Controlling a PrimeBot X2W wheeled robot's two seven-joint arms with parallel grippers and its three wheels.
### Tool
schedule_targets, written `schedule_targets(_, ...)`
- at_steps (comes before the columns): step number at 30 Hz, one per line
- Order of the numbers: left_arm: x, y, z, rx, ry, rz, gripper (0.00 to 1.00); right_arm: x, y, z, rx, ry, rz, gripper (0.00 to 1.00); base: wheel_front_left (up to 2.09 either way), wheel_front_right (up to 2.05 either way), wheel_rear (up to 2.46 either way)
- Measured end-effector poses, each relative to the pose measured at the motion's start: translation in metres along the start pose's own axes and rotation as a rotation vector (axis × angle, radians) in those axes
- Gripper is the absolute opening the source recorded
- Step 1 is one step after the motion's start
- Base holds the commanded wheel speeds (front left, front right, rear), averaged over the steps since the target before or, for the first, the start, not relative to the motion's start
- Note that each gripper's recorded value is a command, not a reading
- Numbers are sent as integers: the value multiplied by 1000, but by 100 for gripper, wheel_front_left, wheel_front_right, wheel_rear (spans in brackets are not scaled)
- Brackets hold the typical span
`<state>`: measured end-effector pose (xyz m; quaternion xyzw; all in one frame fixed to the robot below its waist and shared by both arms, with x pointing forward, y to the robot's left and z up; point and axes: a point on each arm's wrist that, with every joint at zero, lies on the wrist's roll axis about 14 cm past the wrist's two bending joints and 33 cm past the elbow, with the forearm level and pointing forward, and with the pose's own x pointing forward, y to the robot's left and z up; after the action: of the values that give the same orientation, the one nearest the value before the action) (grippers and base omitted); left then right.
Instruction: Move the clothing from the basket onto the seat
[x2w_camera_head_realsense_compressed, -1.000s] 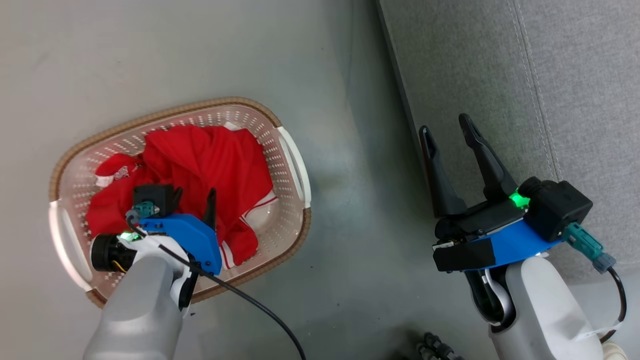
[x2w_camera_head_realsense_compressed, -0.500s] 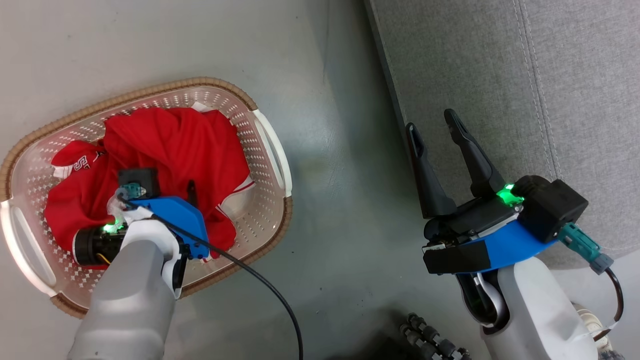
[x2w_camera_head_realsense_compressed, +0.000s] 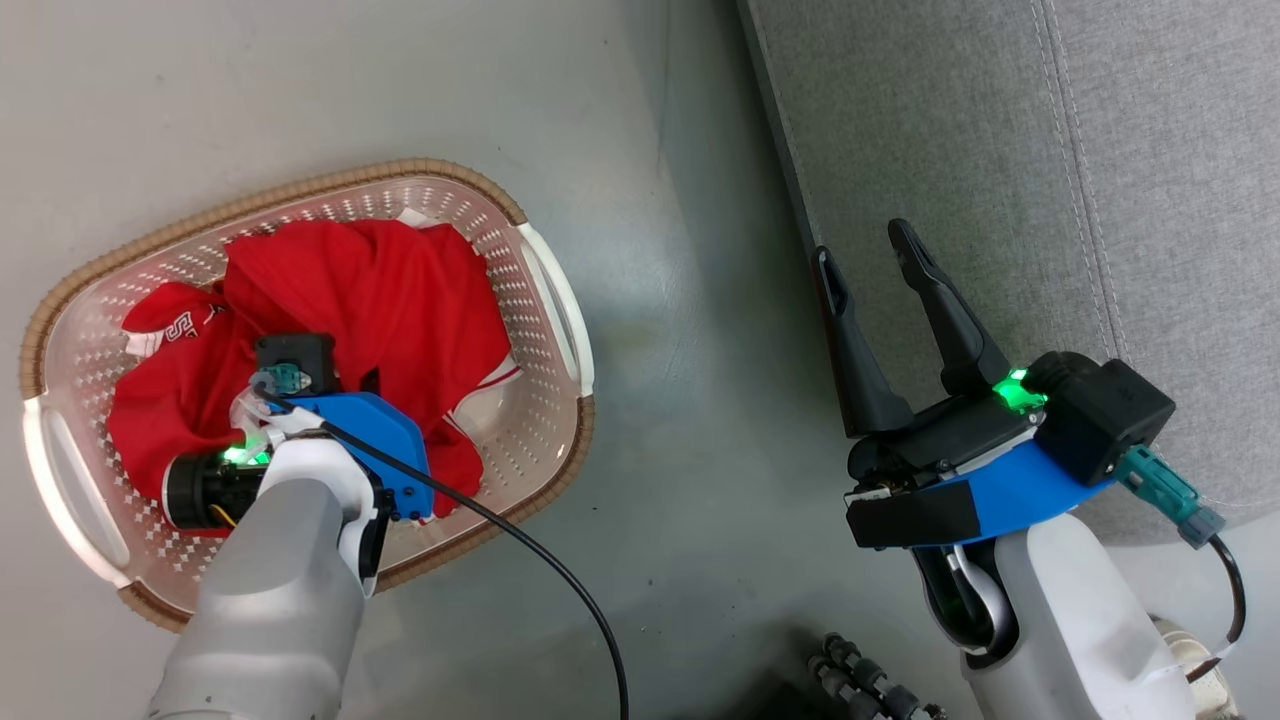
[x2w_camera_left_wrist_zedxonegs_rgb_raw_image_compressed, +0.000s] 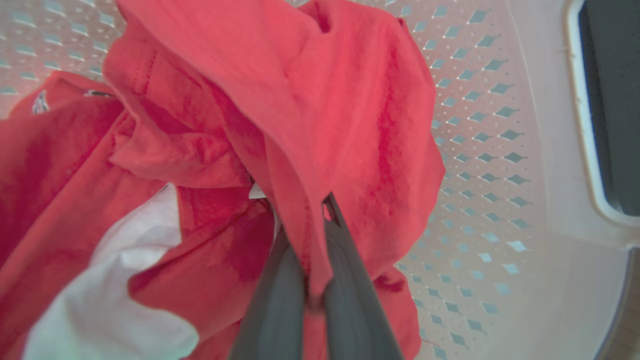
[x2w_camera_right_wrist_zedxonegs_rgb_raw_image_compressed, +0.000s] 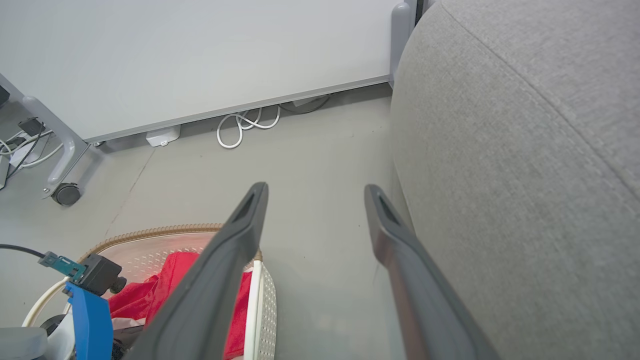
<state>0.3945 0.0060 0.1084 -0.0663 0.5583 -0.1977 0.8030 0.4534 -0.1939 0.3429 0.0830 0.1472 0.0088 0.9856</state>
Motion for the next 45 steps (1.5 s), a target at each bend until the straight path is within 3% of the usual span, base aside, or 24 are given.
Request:
schedule_targets(10, -26, -9, 11, -5, -50, -18, 0, -9, 10, 12, -18, -23, 22, 100, 0, 0, 0)
schedule_targets(19, -81, -17, 27, 46, -147, -21, 0, -36, 8, 21, -92, -11, 9, 100, 0, 0, 0)
schedule_targets(28, -154, -65, 71, 115, -370, -121, 0, -69, 17, 41, -147, -16, 20, 100, 0, 0, 0)
schedule_targets(45, -294, -140, 151, 330, -796, -219, 0, -107, 73, 91, -158, -153, 157, 100, 0, 0, 0)
